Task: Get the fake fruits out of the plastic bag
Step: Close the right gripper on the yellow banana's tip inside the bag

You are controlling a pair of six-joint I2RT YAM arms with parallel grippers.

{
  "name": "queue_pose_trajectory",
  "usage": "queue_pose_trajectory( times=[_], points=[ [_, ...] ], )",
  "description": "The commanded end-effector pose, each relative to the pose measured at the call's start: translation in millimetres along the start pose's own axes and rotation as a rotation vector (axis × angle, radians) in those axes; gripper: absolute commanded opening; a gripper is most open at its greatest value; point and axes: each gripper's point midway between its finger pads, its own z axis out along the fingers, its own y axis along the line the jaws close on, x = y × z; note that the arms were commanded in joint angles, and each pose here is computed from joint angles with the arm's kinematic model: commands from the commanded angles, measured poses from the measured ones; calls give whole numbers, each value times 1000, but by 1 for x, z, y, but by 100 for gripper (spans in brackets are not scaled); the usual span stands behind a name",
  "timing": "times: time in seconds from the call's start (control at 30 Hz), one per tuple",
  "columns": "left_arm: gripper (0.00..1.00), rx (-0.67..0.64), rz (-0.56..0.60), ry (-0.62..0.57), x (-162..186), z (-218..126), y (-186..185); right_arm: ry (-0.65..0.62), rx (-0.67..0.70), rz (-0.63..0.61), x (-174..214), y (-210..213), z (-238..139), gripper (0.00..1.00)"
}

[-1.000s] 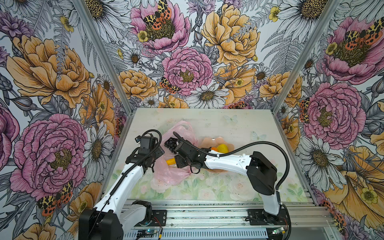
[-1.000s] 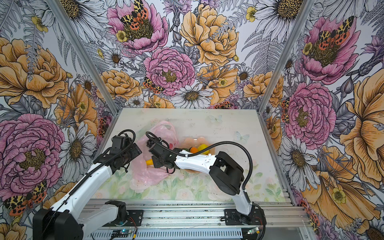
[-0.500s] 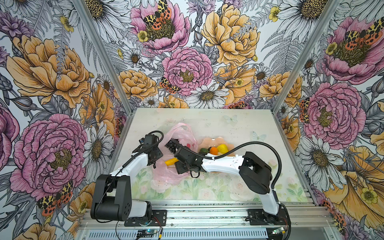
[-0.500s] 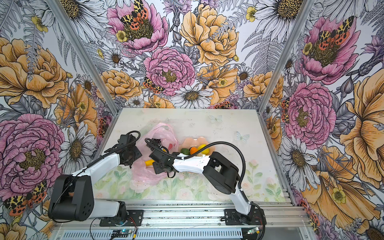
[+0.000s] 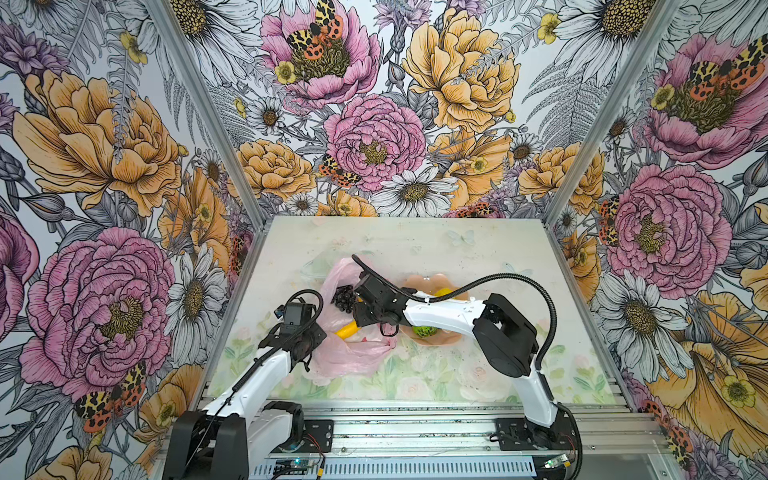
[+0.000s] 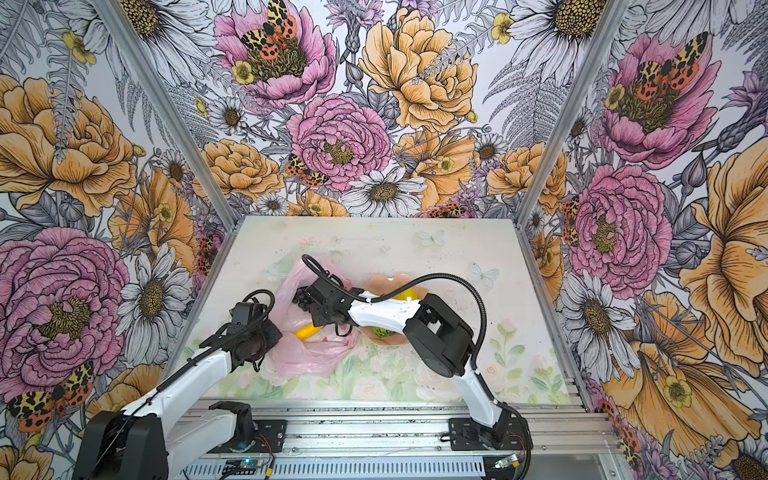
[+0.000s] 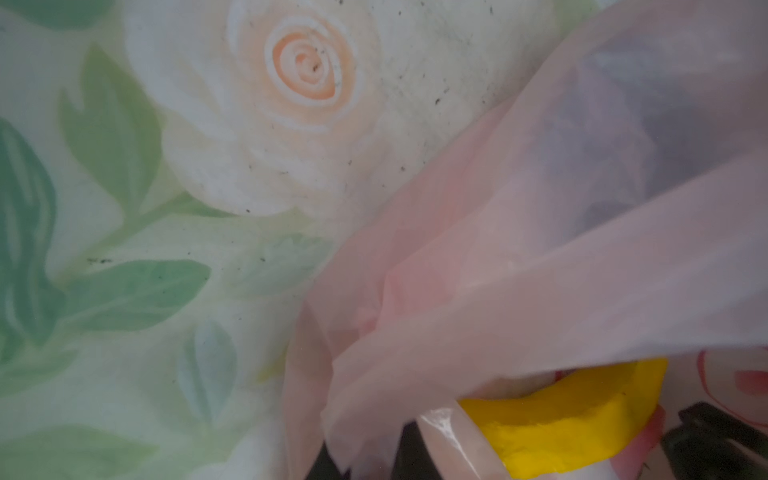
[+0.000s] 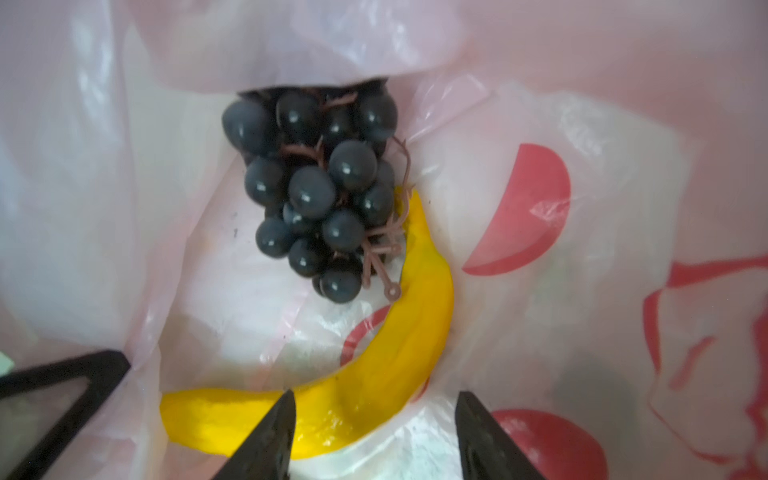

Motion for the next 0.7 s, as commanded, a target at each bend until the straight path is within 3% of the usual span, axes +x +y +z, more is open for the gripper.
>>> queue_pose_trajectory(
  times=[0.0,0.23,0.67],
  points=[
    [10,41,-33,-37,1,-4,-7,-21,19,32,-7,-4,11,59],
    [8,28,13,-44,10,-2,-5,-9,34,22,-1,-4,20,51],
    [5,81,57,-77,12,-9,-20,30,134,-20,8,-20,41,52]
  ],
)
